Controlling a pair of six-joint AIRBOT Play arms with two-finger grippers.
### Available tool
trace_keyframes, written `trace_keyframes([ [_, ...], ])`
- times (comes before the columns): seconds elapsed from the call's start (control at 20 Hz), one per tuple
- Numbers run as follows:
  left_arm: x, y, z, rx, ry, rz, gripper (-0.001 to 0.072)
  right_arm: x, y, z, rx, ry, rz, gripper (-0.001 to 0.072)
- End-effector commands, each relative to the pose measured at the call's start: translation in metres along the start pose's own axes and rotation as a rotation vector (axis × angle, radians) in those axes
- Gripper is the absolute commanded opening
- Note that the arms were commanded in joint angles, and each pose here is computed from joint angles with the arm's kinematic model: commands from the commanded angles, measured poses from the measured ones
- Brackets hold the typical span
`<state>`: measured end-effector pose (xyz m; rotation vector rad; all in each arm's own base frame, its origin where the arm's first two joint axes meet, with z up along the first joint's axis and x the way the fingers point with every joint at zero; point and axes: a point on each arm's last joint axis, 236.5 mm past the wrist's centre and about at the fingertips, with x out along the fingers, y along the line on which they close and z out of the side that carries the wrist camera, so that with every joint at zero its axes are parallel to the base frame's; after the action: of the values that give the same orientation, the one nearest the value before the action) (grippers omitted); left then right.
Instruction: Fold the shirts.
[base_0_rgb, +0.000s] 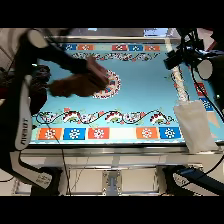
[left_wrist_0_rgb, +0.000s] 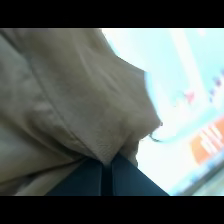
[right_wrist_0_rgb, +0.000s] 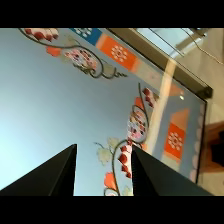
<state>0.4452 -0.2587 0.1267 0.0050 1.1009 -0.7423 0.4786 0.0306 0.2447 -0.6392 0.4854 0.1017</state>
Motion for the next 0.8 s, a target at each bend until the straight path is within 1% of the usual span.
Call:
trace_keyframes([
  [0.0,0.078,-0.115,-0.029,0.197,0.111,-0.134,0.0010,-0.013,-0.037,-0.044,-0.037,0.173,-0.117,0.0379],
  [0.05,0.097,-0.136,-0.036,0.247,0.123,-0.154,0.0011,-0.012,-0.038,-0.055,-0.006,0.205,-0.105,0.0379],
  [0.1,0.111,-0.151,-0.034,0.306,0.098,-0.162,0.0035,-0.011,-0.038,-0.064,0.032,0.222,-0.085,0.0379],
  [0.15,0.118,-0.156,-0.023,0.368,0.036,-0.125,0.0171,-0.010,-0.034,-0.073,0.091,0.238,-0.050,0.0379],
  [0.2,0.117,-0.147,-0.004,0.443,-0.033,-0.045,0.0520,-0.008,-0.029,-0.081,0.154,0.256,-0.008,0.0381],
  [0.25,0.106,-0.126,0.024,0.501,-0.108,0.080,0.0716,-0.007,-0.020,-0.091,0.227,0.280,0.048,0.0382],
  [0.3,0.086,-0.096,0.052,0.519,-0.176,0.235,0.0720,-0.007,-0.010,-0.100,0.298,0.310,0.110,0.0389],
  [0.35,0.059,-0.057,0.079,0.485,-0.247,0.413,0.0720,-0.005,0.005,-0.110,0.364,0.344,0.190,0.0389],
  [0.4,0.035,-0.018,0.093,0.419,-0.290,0.557,0.0718,-0.002,0.023,-0.118,0.417,0.361,0.272,0.0389],
  [0.45,0.024,0.010,0.093,0.325,-0.295,0.604,0.0714,0.003,0.045,-0.123,0.480,0.364,0.362,0.0389],
  [0.5,0.026,0.028,0.084,0.209,-0.273,0.575,0.0714,0.008,0.071,-0.126,0.537,0.368,0.453,0.0389],
  [0.6,0.043,0.049,0.060,0.015,-0.210,0.444,0.0714,0.016,0.134,-0.134,0.655,0.414,0.668,0.0389],
  [0.65,0.053,0.058,0.049,-0.053,-0.182,0.385,0.0713,0.016,0.169,-0.144,0.690,0.478,0.776,0.0389],
  [0.7,0.061,0.070,0.040,-0.088,-0.146,0.354,0.0714,0.013,0.196,-0.158,0.667,0.546,0.852,0.0389],
  [0.75,0.070,0.079,0.030,-0.089,-0.099,0.329,0.0713,0.011,0.215,-0.174,0.633,0.621,0.892,0.0388],
])
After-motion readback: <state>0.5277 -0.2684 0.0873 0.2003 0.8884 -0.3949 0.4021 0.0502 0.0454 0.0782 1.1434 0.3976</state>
